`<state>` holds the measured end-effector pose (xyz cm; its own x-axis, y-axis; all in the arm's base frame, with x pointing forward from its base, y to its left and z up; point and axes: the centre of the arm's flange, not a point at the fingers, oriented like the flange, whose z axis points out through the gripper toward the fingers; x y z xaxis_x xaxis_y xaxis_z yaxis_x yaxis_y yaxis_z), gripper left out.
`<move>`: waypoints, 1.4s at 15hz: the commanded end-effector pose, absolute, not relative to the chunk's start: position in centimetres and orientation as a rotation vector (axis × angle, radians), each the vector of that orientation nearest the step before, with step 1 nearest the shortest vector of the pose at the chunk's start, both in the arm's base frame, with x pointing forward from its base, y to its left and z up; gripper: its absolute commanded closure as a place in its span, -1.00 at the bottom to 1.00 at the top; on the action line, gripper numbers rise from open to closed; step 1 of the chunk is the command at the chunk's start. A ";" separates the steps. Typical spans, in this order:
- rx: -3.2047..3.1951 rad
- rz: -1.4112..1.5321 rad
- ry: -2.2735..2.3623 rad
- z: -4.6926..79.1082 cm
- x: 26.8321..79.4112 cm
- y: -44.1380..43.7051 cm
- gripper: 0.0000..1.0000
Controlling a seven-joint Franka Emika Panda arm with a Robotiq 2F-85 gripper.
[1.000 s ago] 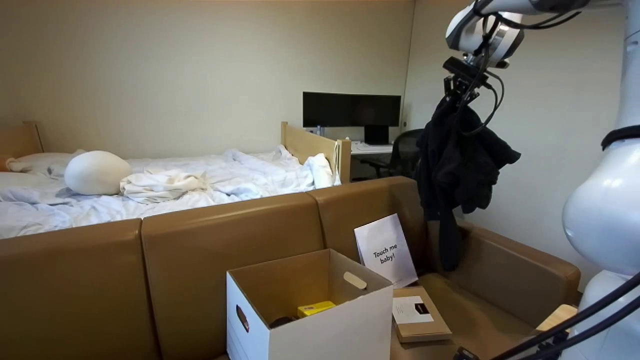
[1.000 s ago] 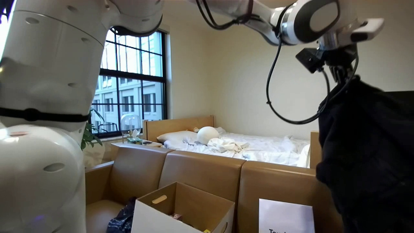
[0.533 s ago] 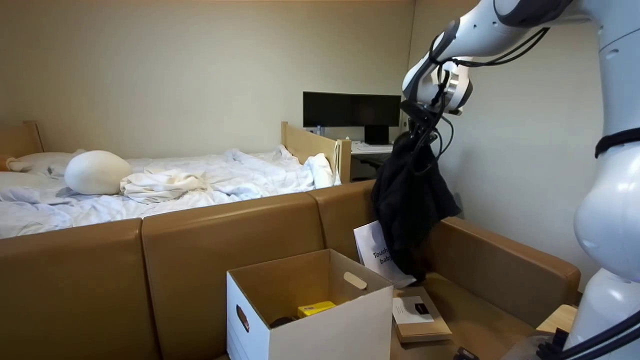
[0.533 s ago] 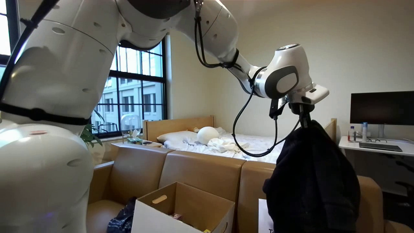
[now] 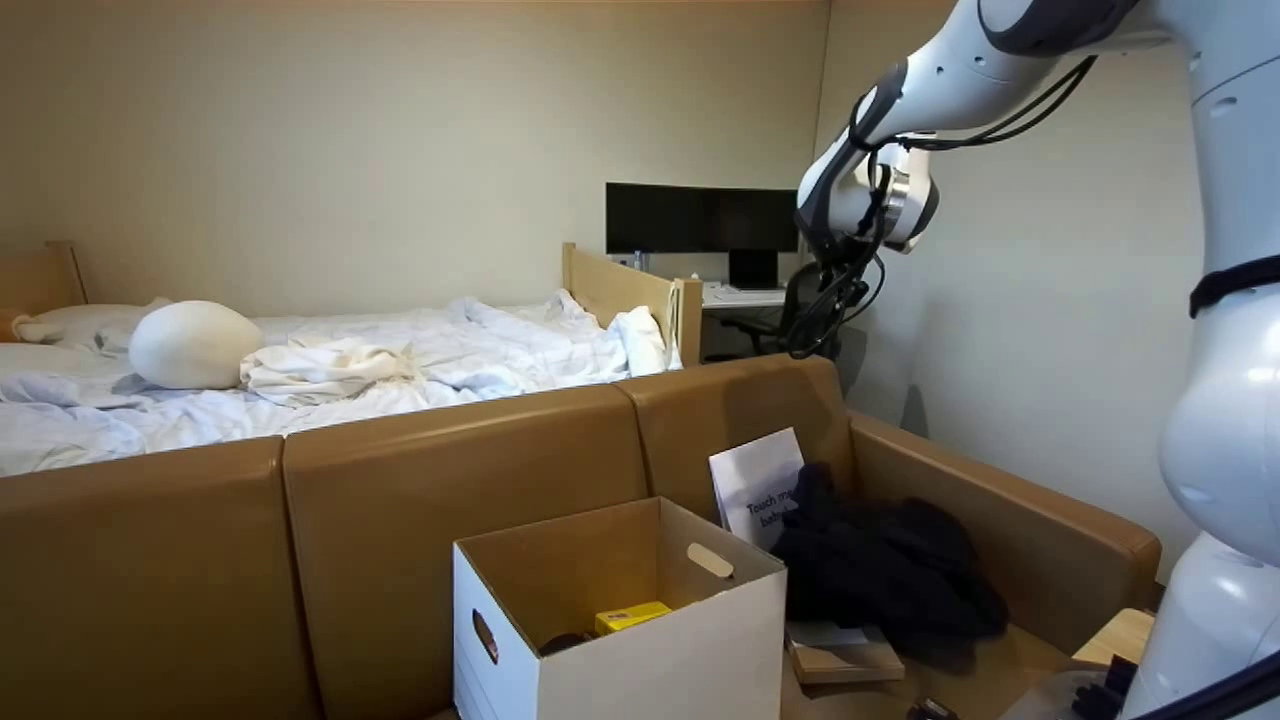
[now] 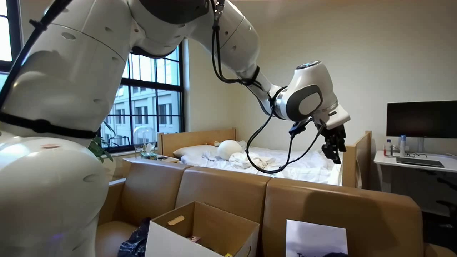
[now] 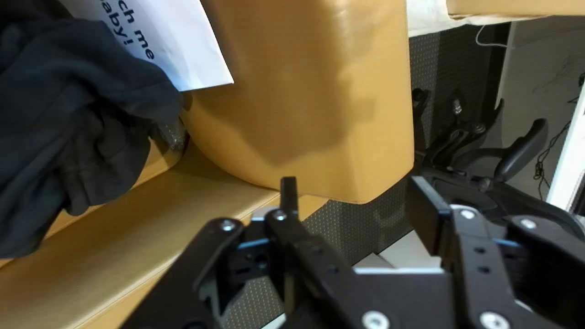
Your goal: Pick the cloth in the box and put it on the couch
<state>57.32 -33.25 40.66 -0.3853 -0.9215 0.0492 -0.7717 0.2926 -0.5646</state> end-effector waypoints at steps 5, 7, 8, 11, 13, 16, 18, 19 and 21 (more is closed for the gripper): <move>-1.930 -0.609 2.088 45.6 50.8 -31.6 -1.00; -2.071 -0.576 2.005 48.5 48.4 -32.9 -1.00; -2.142 -0.557 1.968 50.1 47.0 -34.4 -1.00; -2.332 -0.479 1.836 53.9 43.0 -36.9 -1.00; -2.438 -0.423 1.730 55.3 41.6 -38.0 -1.00; -2.427 -0.418 1.706 55.4 41.4 -37.8 -1.00; -2.474 -0.403 1.654 55.6 41.7 -37.8 -1.00; -2.483 -0.398 1.646 55.3 42.0 -37.8 -1.00; -2.492 -0.389 1.641 55.0 42.2 -37.8 -1.00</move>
